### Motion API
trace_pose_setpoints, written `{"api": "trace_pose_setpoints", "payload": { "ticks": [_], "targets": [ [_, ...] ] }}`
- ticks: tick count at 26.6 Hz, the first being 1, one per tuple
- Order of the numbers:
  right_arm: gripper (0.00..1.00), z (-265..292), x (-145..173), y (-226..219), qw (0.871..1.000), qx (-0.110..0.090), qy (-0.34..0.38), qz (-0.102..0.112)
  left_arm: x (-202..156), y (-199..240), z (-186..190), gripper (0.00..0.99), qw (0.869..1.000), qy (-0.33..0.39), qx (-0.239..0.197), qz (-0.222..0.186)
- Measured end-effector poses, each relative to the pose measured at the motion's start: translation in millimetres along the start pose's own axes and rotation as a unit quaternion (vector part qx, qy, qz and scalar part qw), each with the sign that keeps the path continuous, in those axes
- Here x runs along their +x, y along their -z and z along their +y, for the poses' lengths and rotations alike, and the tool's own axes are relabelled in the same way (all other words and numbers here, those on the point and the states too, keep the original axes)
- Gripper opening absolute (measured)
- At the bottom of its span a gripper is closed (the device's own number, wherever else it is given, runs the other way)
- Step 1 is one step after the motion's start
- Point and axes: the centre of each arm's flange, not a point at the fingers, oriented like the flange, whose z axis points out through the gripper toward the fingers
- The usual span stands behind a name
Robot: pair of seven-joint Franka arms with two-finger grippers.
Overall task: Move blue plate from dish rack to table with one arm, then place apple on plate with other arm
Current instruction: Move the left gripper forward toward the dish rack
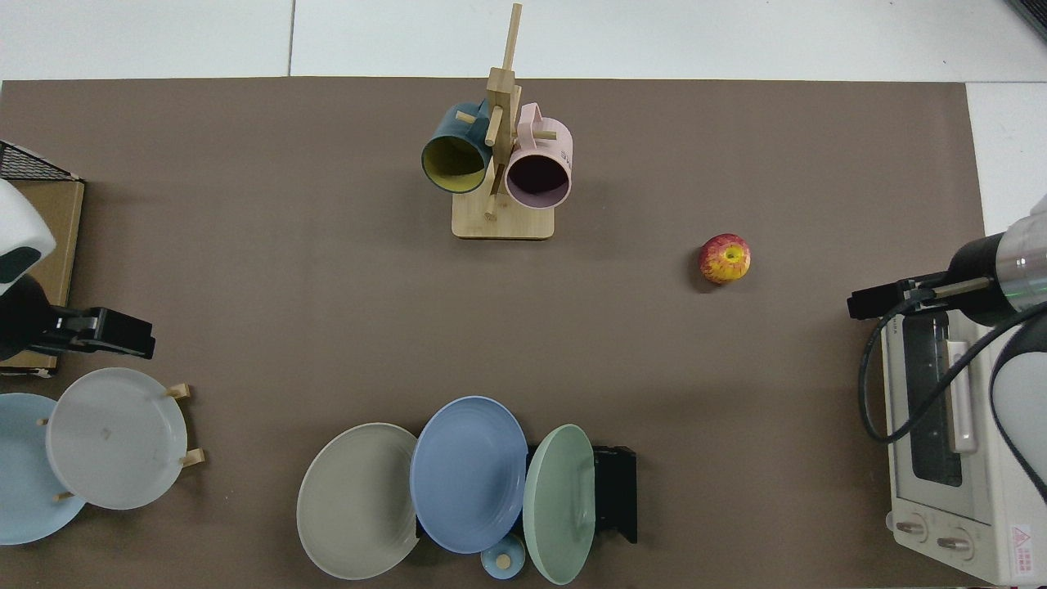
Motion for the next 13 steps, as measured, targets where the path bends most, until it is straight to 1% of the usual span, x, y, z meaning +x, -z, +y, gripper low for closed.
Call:
{"api": "trace_pose_setpoints", "payload": {
  "ticks": [6,13],
  "targets": [
    [1.00,0,0,0,1.000,0.000,0.000,0.000,-4,-35,27,0.991,0.999,-0.007,0.002,-0.032],
    [1.00,0,0,0,1.000,0.000,0.000,0.000,-14,-66,71,0.991,0.999,-0.004,0.012,-0.038]
  ]
}}
